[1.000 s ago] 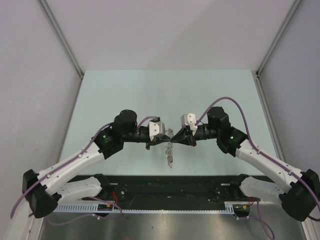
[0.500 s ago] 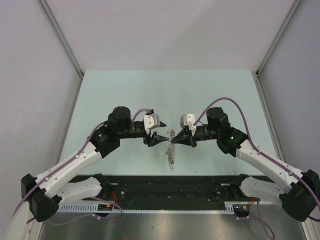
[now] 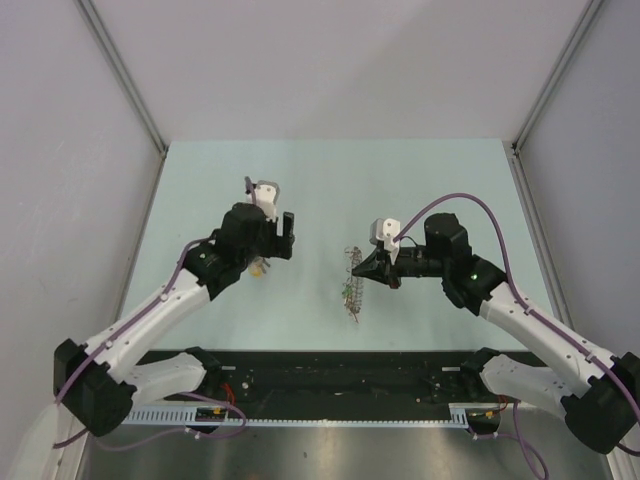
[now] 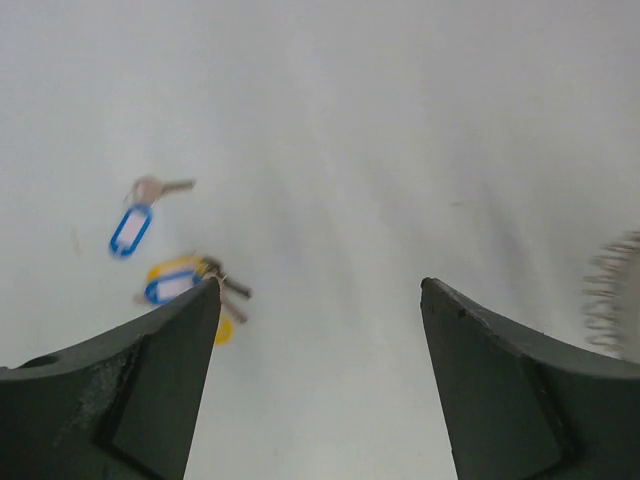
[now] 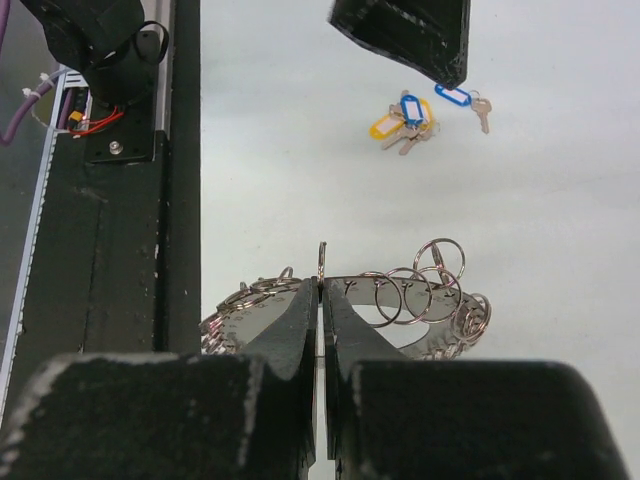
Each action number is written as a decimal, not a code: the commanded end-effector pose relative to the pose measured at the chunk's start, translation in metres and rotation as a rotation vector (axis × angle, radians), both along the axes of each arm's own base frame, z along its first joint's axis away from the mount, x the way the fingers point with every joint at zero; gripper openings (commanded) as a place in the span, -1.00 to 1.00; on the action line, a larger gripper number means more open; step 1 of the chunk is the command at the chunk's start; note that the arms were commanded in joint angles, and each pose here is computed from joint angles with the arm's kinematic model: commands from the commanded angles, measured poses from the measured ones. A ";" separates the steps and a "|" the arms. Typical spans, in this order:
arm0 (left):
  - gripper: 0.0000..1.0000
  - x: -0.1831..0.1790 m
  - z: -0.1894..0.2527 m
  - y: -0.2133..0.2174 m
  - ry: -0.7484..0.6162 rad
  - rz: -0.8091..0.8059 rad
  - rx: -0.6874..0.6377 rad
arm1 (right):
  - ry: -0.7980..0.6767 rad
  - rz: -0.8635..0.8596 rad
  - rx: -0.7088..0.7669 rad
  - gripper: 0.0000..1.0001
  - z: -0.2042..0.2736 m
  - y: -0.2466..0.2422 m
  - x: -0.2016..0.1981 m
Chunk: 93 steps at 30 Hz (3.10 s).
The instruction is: Put the keys on the keyring
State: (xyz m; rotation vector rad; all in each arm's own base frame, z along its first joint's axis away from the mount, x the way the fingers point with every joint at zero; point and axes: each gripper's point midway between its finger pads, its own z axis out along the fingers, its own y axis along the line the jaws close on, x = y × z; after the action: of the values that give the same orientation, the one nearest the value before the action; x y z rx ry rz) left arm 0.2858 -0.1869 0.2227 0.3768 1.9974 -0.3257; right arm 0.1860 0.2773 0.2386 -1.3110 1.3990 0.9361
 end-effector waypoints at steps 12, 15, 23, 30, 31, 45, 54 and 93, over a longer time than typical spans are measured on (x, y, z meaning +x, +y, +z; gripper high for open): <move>0.26 0.039 -0.118 0.084 0.350 0.672 -0.018 | -0.062 -0.019 0.071 -1.00 0.037 -0.003 -0.002; 0.15 0.046 -0.131 0.090 0.372 0.698 -0.001 | -0.065 -0.012 0.080 -1.00 0.039 -0.004 -0.004; 0.08 0.066 -0.168 0.091 0.443 0.705 0.047 | -0.059 0.006 0.092 -1.00 0.040 -0.003 -0.008; -0.10 0.066 -0.188 0.076 0.540 0.652 0.069 | -0.065 0.002 0.095 -1.00 0.041 -0.004 -0.008; -0.11 0.064 -0.188 0.075 0.541 0.651 0.071 | -0.065 0.002 0.095 -1.00 0.040 -0.005 -0.008; -0.14 0.028 -0.217 0.043 0.655 0.519 0.089 | -0.060 0.002 0.094 -1.00 0.039 -0.005 -0.008; -0.17 0.006 -0.220 0.021 0.674 0.420 0.102 | -0.060 0.006 0.095 -1.00 0.040 -0.004 -0.009; -0.24 0.028 -0.170 -0.001 0.566 0.284 0.115 | -0.058 -0.009 0.093 -1.00 0.039 -0.007 -0.005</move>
State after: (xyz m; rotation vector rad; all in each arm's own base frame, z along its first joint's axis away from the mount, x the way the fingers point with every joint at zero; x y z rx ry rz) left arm 0.3061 -0.1845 0.0522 0.0647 2.5913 -0.1141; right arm 0.1797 0.2692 0.2523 -1.2700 1.3949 0.9471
